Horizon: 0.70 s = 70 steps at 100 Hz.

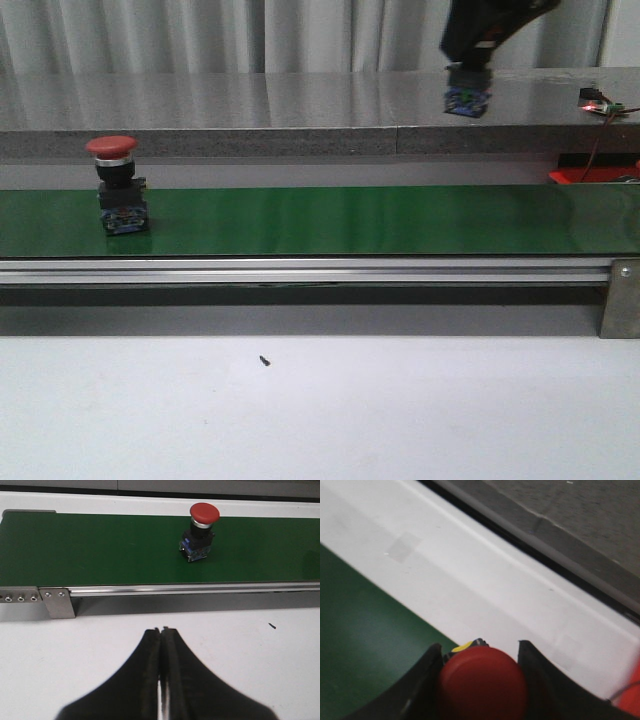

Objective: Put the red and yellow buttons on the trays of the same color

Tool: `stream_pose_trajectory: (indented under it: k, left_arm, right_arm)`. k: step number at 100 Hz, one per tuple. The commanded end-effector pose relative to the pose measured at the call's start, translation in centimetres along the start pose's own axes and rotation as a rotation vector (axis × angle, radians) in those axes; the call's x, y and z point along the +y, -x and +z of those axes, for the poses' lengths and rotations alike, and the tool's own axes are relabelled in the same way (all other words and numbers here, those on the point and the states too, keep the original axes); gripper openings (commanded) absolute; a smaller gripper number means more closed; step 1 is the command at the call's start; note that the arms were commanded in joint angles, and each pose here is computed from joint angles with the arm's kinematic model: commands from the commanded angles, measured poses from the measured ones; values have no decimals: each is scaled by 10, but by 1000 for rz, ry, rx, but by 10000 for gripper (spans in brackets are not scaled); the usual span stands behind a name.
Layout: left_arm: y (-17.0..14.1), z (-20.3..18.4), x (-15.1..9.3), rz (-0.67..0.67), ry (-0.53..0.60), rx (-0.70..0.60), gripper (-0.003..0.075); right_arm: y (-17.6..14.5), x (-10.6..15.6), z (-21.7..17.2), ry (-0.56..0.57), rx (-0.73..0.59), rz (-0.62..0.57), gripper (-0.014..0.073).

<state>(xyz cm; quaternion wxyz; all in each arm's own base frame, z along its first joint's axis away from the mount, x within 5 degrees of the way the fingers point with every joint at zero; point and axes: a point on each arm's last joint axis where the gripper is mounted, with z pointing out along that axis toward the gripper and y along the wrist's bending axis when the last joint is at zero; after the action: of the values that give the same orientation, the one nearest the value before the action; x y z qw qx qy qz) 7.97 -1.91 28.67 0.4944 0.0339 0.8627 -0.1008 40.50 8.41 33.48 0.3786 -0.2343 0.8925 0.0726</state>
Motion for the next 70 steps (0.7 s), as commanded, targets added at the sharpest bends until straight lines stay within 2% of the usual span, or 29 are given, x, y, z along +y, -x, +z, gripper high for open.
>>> stream_pose_trajectory:
  k: [1,38,55,70]
  left_arm:
    - [12,-4,-2,-9,-13,-83,-20]
    - [12,-4,-2,-9,-13,-83,-20]
    - [12,-4,-2,-9,-13,-83,-20]
    - [12,-4,-2,-9,-13,-83,-20]
  right_arm:
    - [12,-27,-42,-89,-125,61,127]
    - [-32,-133,-81,-324,-126,282,127]
    - [-47,-163,-95,-422,-171,358,127]
    - [-60,-182,-89,-455,-176,425,127]
